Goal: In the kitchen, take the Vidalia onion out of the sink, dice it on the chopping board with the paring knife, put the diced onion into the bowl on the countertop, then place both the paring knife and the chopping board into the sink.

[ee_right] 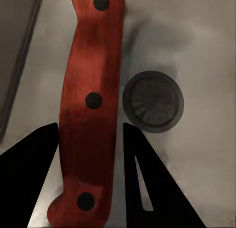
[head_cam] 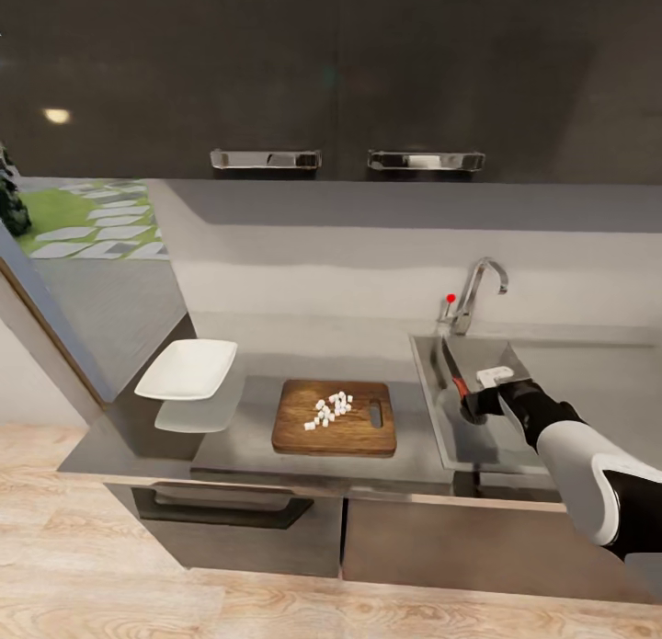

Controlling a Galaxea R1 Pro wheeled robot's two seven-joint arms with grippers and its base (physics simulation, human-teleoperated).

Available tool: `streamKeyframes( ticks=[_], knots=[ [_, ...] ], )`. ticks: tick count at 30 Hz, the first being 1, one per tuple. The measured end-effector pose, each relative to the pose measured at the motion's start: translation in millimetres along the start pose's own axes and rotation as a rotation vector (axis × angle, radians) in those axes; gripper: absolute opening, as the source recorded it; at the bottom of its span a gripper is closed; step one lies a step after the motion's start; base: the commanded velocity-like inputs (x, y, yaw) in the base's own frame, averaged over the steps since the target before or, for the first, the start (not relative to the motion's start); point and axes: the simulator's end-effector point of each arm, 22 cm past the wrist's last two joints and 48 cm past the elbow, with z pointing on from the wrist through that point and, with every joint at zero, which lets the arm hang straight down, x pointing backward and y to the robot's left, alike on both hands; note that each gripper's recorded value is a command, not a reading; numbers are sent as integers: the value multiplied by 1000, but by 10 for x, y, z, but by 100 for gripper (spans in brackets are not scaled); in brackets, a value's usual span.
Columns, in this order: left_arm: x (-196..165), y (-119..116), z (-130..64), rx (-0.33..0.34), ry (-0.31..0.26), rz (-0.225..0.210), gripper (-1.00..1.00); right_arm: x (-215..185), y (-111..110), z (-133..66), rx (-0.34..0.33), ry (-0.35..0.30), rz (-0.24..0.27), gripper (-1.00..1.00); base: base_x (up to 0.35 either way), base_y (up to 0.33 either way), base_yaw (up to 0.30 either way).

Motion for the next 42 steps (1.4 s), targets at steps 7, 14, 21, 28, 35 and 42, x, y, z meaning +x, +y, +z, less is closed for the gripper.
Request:
streamKeyframes(
  ticks=[7,14,21,28,35,42],
  knots=[
    [-13,0,-1,0,-2,0,100,266,15,-33,-3,123,39,-100,5,0,-122],
    [-44,-3,-5,1,-10,-1,100,358,56,-48,-14,147,44,-100,33,0,-197],
    [-60,4,-6,1,-14,-1,100,372,115,-51,-23,151,42,-100,51,0,-69],
    [-60,4,-7,1,-14,-1,100,473,180,-33,-36,173,43,-100,215,0,-2],
    [-59,4,-6,1,-13,-1,100,506,206,-23,-42,181,43,-100,31,0,0],
    [-51,5,-5,0,-11,-1,100,647,300,6,-61,213,44,-100,1,0,0]
  ],
)
